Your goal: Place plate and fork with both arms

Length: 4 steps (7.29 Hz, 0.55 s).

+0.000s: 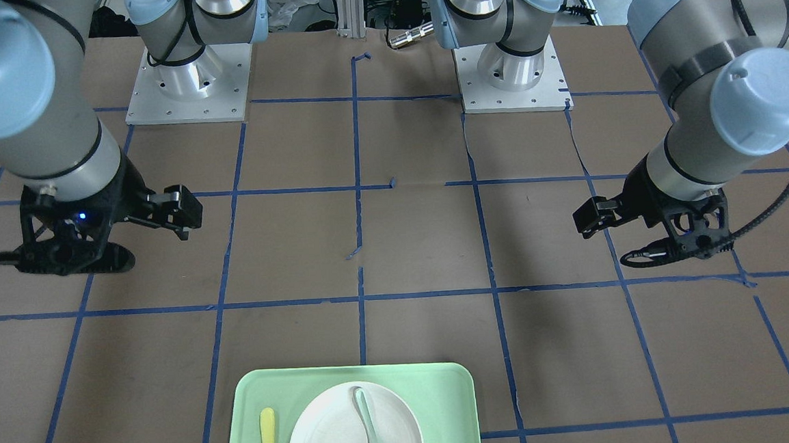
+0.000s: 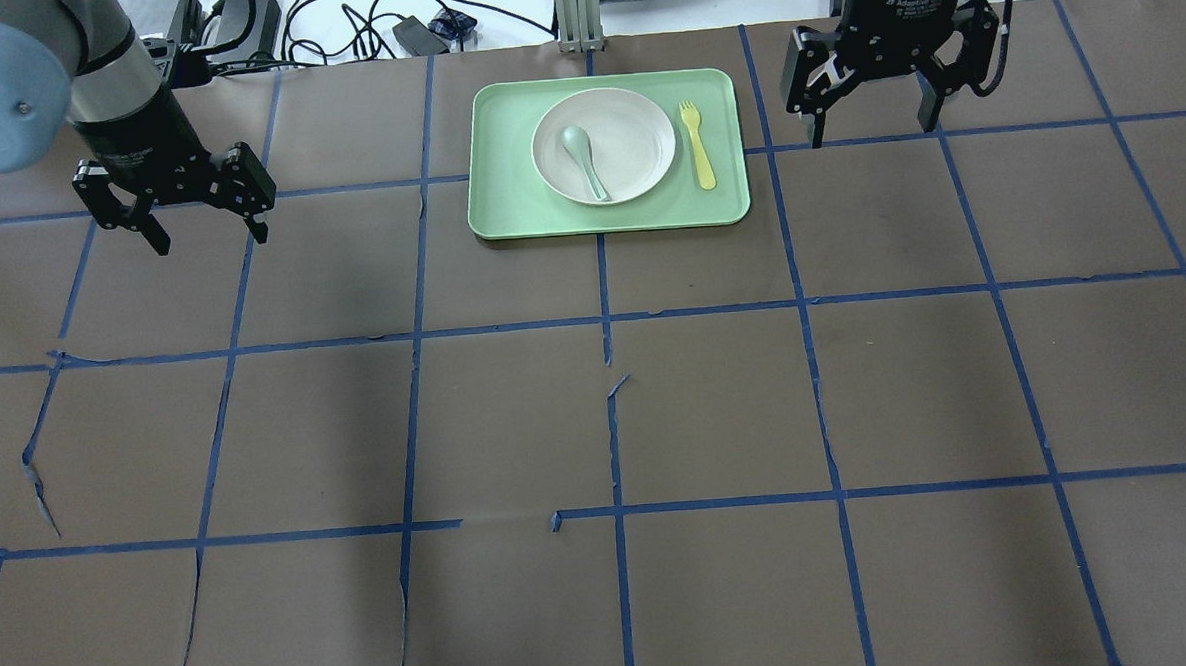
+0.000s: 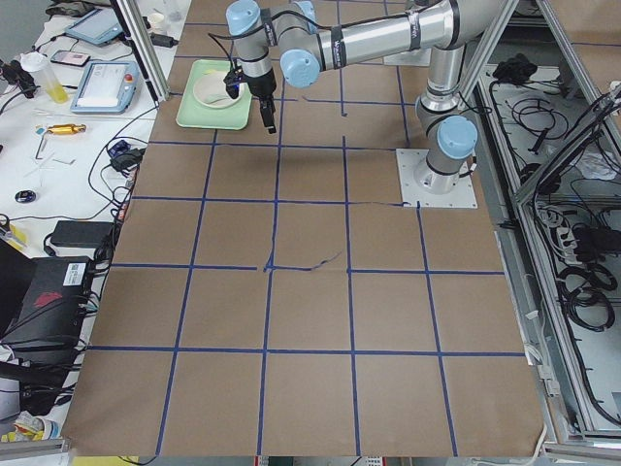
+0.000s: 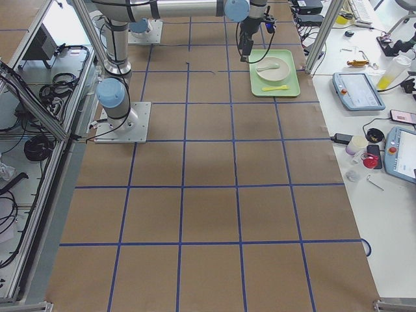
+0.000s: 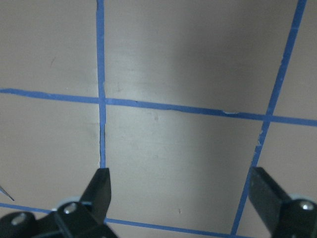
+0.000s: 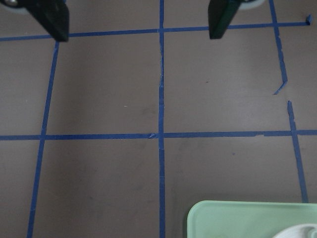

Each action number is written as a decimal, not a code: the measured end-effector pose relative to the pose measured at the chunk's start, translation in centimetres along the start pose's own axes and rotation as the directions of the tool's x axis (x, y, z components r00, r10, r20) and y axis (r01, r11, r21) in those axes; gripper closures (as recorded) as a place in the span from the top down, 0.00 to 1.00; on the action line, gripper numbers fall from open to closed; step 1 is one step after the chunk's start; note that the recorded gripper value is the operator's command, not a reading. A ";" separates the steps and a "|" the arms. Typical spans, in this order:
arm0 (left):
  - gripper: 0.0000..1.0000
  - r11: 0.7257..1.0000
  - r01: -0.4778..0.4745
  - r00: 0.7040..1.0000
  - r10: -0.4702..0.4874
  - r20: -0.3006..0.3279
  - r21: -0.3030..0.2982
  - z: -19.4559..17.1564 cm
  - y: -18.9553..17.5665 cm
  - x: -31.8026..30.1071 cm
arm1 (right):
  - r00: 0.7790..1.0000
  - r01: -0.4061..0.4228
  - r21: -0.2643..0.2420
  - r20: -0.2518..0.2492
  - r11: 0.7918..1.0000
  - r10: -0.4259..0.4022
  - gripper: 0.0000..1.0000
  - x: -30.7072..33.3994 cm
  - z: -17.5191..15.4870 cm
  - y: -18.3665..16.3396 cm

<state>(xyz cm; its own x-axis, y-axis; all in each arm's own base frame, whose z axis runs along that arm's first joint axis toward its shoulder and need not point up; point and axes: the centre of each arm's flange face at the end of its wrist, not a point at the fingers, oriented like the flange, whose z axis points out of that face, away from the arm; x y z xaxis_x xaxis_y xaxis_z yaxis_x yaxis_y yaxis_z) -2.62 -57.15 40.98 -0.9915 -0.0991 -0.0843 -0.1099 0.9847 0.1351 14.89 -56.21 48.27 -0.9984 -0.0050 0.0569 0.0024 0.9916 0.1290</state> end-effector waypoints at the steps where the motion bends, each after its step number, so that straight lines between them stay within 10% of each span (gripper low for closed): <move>1: 1.00 1.000 -0.010 1.000 0.010 -0.001 -0.001 -0.9 0.9 0.5 | 1.000 -0.002 0.002 0.031 1.000 0.002 1.00 -0.5 -0.2 1.5; 4: 1.00 0.999 -0.027 1.000 0.026 0.010 0.038 -3.5 2.8 6.7 | 0.999 0.010 0.001 0.035 1.000 -0.010 1.00 -1.4 0.0 2.6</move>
<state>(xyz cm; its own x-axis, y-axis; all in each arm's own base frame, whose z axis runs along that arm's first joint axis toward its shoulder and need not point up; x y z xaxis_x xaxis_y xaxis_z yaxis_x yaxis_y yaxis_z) -9.86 -55.60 44.23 -0.9933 -0.0715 -0.0908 -0.0805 0.9918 0.0996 16.33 -53.64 48.53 -0.9997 -0.0107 0.0204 -0.0080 0.9916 0.1291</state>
